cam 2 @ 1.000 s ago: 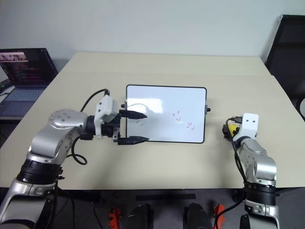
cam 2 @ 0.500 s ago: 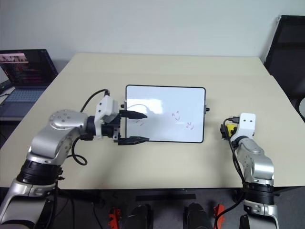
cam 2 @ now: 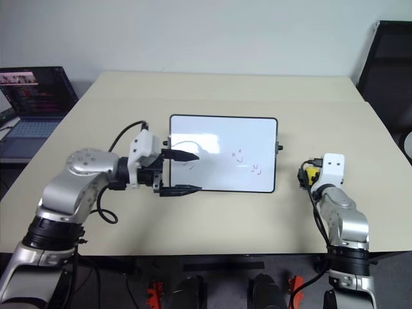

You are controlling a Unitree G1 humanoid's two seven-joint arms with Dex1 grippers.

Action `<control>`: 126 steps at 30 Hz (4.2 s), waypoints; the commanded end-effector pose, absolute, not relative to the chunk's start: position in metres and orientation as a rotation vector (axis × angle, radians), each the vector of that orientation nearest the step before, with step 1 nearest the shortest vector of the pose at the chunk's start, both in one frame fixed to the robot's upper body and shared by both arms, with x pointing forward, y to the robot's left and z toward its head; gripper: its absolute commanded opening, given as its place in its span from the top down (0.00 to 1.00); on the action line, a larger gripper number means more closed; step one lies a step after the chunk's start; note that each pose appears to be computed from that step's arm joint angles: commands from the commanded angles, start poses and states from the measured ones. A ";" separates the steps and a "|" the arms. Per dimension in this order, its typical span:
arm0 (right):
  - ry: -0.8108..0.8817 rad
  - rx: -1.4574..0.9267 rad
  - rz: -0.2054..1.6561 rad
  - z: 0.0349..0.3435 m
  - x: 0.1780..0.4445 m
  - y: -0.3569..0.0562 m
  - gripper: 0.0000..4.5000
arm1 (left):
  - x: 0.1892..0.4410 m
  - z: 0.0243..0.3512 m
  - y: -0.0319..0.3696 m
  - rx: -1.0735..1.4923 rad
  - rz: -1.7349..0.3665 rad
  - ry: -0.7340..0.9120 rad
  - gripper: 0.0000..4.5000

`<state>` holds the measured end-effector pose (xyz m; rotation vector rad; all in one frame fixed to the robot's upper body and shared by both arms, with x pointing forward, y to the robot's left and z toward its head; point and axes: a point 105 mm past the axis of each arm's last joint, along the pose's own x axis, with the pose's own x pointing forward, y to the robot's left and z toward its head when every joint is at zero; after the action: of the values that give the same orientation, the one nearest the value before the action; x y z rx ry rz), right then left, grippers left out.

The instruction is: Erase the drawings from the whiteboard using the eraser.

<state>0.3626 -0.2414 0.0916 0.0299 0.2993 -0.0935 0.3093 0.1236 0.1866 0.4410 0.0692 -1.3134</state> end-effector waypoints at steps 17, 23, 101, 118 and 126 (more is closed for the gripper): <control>0.135 0.053 -0.082 0.107 0.366 -0.244 0.06 | 0.306 0.198 0.126 0.460 -1.284 0.022 0.00; 0.079 0.028 -0.088 0.102 0.355 -0.240 0.06 | 0.304 0.200 0.126 0.406 -1.261 0.012 0.00; 0.319 -0.115 0.068 0.171 0.375 -0.264 0.06 | 0.296 0.206 0.113 0.404 -1.449 0.034 0.00; 0.383 -0.093 0.110 0.156 0.361 -0.251 0.06 | 0.295 0.203 0.113 0.405 -1.458 0.046 0.00; 0.420 -0.089 0.097 0.138 0.361 -0.254 0.06 | 0.292 0.203 0.112 0.404 -1.473 0.044 0.00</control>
<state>0.3591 -0.2538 0.1289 -0.0748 0.4632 0.0979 0.2977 0.1145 0.1942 0.3696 0.0887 -1.4510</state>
